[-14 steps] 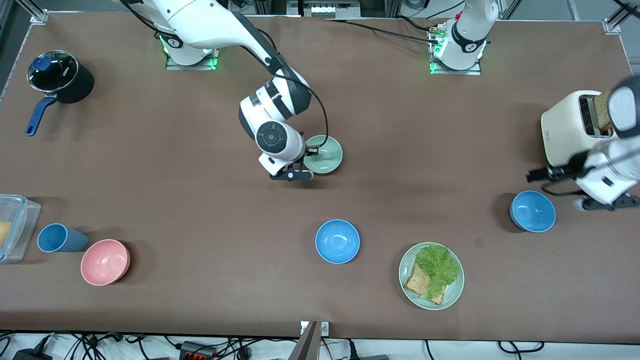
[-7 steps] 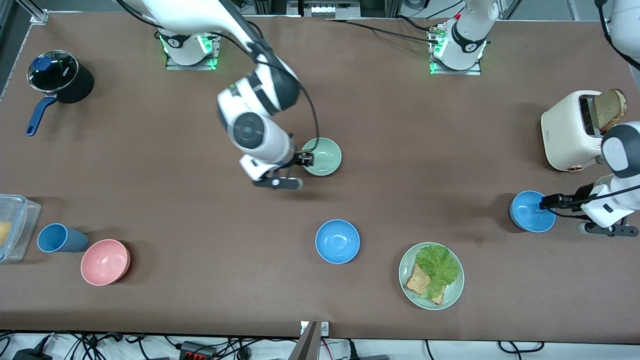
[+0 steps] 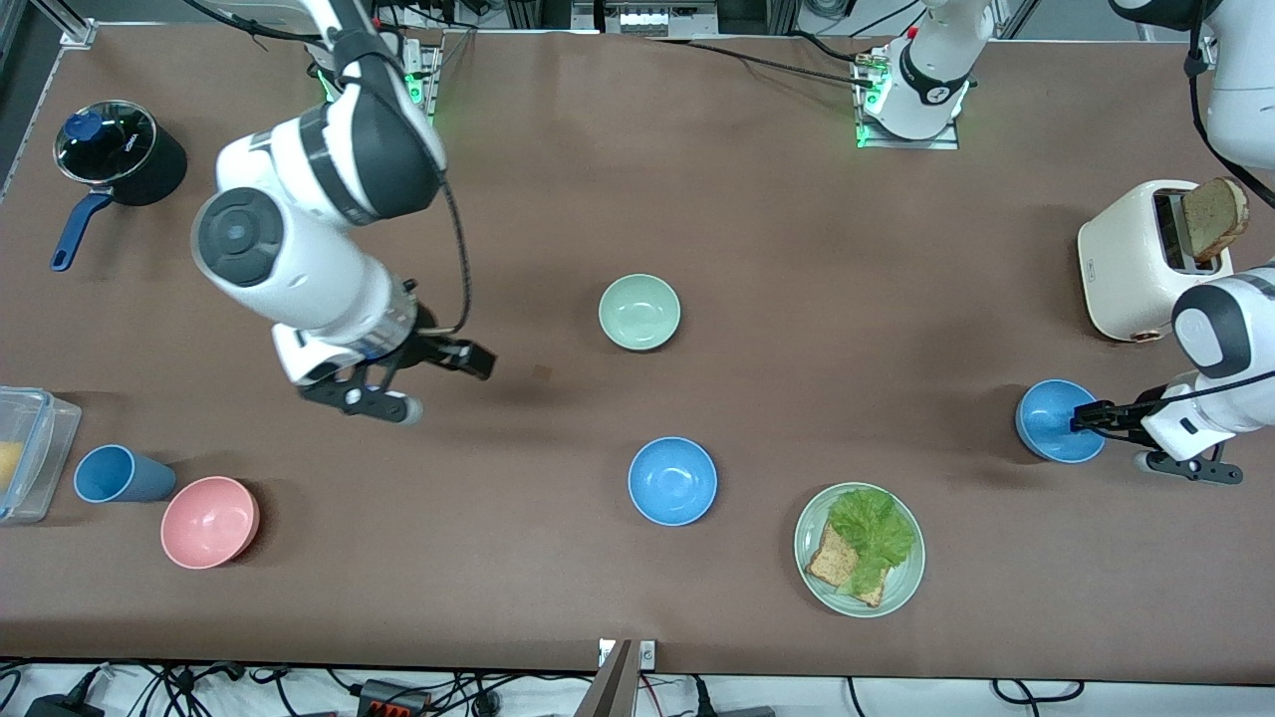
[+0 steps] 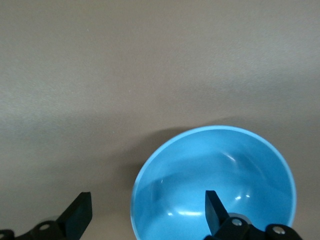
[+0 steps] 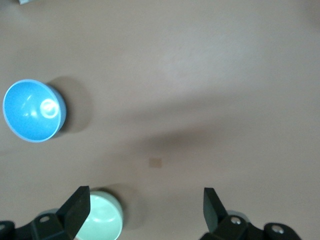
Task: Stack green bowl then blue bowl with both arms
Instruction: 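Release the green bowl with the right gripper while the left gripper grasps the blue bowl, then carry the blue bowl with the left gripper over the green bowl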
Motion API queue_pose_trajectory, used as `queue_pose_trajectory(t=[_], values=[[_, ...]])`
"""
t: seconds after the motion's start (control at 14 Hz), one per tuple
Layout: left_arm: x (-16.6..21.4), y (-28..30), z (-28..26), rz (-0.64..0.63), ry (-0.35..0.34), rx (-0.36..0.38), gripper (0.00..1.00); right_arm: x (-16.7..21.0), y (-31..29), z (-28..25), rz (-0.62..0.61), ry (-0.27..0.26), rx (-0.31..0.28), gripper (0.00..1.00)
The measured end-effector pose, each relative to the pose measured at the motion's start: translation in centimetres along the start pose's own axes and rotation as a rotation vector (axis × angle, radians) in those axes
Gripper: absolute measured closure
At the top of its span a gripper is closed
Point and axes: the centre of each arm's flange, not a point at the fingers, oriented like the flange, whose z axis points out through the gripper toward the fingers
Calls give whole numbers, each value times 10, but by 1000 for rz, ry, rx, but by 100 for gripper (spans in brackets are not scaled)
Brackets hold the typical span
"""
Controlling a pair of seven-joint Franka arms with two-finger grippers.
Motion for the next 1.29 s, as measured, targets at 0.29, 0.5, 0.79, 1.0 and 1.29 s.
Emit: queue_pose_trajectory(t=[0.29, 0.5, 0.79, 1.0, 1.29], values=[[-1, 0, 9, 1, -6, -5, 29, 27, 50, -34, -4, 36, -22, 0], [0, 1, 9, 2, -5, -6, 61, 54, 119, -63, -8, 42, -33, 0], [2, 10, 5, 15, -34, -29, 95, 71, 201, -110, -81, 91, -86, 0], [9, 41, -3, 51, -106, -91, 95, 67, 253, -141, -147, 84, -85, 0], [28, 145, -83, 153, -166, -166, 95, 59, 292, -161, -179, 59, -98, 0]])
